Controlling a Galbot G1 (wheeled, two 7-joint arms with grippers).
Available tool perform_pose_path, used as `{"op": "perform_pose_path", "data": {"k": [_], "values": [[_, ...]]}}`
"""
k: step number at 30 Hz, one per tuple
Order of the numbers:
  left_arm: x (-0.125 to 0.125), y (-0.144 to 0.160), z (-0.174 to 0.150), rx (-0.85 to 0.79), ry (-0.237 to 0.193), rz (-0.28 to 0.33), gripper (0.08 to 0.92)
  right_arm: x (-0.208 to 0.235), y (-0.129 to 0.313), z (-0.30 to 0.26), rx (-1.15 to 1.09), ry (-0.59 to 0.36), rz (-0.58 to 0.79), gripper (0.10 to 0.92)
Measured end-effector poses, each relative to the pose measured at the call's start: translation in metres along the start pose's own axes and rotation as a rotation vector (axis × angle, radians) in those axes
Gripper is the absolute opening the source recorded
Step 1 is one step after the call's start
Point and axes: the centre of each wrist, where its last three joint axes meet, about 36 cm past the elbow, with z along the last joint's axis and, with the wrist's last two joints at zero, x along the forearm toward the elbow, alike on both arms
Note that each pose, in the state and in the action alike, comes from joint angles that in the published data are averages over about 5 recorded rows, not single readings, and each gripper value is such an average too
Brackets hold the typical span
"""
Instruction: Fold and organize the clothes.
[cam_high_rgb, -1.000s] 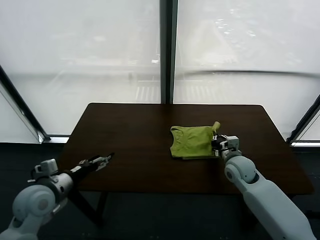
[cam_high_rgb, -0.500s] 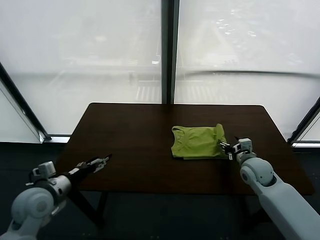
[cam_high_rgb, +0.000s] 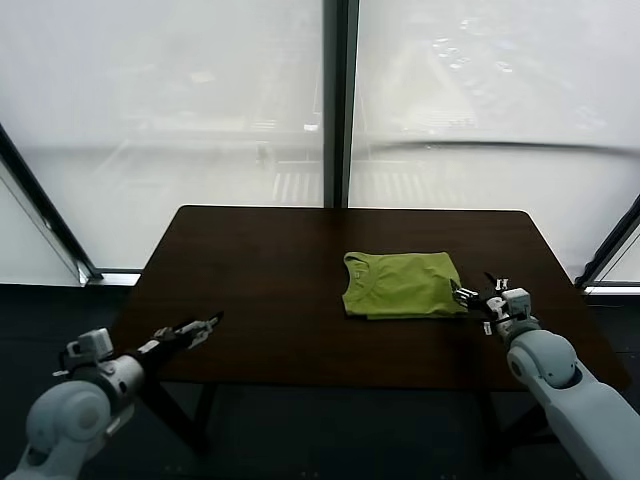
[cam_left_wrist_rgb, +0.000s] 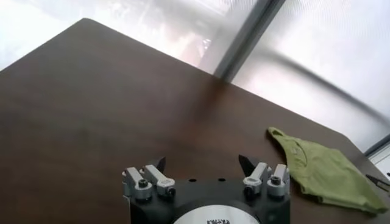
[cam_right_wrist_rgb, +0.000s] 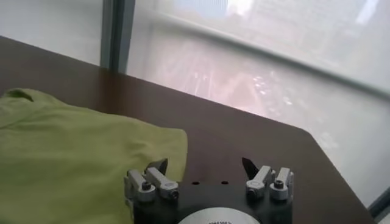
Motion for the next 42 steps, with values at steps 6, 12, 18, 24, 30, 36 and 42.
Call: {"op": "perform_pose_path", "data": {"k": [6, 12, 18, 24, 30, 36, 42], "values": [[0.002, -0.009, 0.024, -0.198, -0.135, -0.010, 0.907, 0.028, -0.012, 0.032, 0.000, -0.261, 0.014, 0.907], [0.013, -0.022, 0.052, -0.396, -0.274, -0.028, 0.907, 0.080, -0.006, 0.070, -0.002, -0.389, 0.077, 0.907], [0.035, -0.026, 0.071, -0.473, -0.348, -0.028, 0.907, 0.146, 0.012, 0.108, -0.036, -0.410, 0.120, 0.907], [0.059, -0.027, 0.094, -0.508, -0.341, -0.068, 0.907, 0.198, 0.031, 0.129, -0.053, -0.374, 0.138, 0.907], [0.084, -0.026, 0.115, -0.499, -0.297, -0.120, 0.907, 0.243, 0.053, 0.141, -0.062, -0.258, 0.170, 0.907], [0.106, -0.023, 0.131, -0.483, -0.233, -0.159, 0.907, 0.273, 0.069, 0.140, -0.088, -0.158, 0.175, 0.907], [0.115, -0.024, 0.134, -0.468, -0.193, -0.187, 0.907, 0.288, 0.075, 0.134, -0.096, -0.111, 0.157, 0.907]]}}
